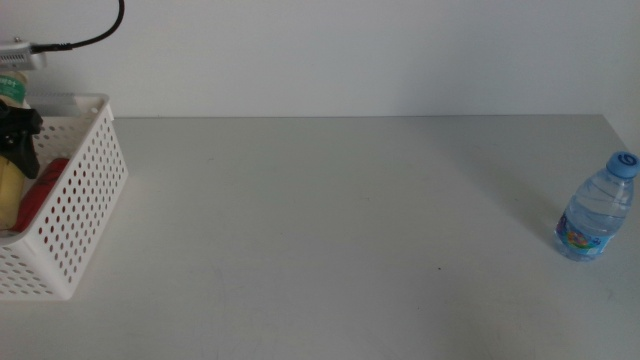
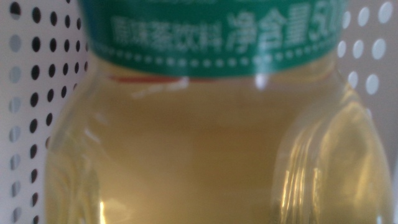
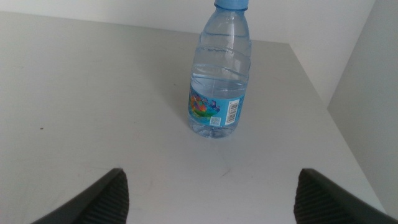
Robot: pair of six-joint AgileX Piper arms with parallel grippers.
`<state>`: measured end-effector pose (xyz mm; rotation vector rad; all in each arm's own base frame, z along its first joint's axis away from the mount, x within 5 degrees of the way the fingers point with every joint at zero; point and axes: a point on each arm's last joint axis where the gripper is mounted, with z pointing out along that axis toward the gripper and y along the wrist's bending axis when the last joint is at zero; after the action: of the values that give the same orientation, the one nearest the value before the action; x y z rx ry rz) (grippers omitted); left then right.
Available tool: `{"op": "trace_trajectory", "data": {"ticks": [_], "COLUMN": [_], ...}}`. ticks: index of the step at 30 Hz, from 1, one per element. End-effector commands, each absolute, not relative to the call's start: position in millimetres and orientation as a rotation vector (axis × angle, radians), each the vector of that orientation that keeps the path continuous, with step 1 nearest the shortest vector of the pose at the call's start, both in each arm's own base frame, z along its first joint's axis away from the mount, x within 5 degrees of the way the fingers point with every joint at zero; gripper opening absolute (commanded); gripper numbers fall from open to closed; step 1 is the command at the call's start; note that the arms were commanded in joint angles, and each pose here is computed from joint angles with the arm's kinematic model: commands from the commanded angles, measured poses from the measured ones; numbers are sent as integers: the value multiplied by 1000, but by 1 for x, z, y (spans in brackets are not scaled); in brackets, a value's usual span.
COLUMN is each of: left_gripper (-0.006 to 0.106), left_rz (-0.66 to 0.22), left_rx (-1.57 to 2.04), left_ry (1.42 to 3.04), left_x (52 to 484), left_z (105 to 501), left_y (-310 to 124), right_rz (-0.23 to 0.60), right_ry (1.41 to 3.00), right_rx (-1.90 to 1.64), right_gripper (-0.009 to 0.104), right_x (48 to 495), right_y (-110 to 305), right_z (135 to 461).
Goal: Use arms to grab the bottles and put them into the dustbin to the left of the table.
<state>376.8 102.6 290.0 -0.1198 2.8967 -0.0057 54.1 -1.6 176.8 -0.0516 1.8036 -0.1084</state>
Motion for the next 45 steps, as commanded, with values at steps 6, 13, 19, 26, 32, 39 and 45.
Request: {"op": "trace_trajectory", "data": {"ticks": [6,13,19,26,32,39,45], "left_gripper": [5,47,94,94,92,90,90], "left_rz": [16,-3,-38,-25,-30,-79,-133], "left_rx": [-88,-13,-10,-25,-49,148,316], "left_ry": [2811,2831,2840,2821,2683,2445,2207], "left_x": [382,390,391,388,367,314,247], "left_z": [306,292,290,319,369,415,426], "left_y": [103,104,101,92,69,3,-40], "right_rz": [-134,-134,-134,-134,-134,-134,-134], "right_ry": [1701,1701,1701,1701,1701,1701,1701], "right_rx": [-48,-48,-48,-48,-48,-48,-48], "right_gripper": [68,68,68,68,68,68,68], "right_x": [54,54,54,54,54,54,54], "right_y": [-3,-3,-3,-3,-3,-3,-3], "right_z": [188,188,188,188,188,188,188]}}
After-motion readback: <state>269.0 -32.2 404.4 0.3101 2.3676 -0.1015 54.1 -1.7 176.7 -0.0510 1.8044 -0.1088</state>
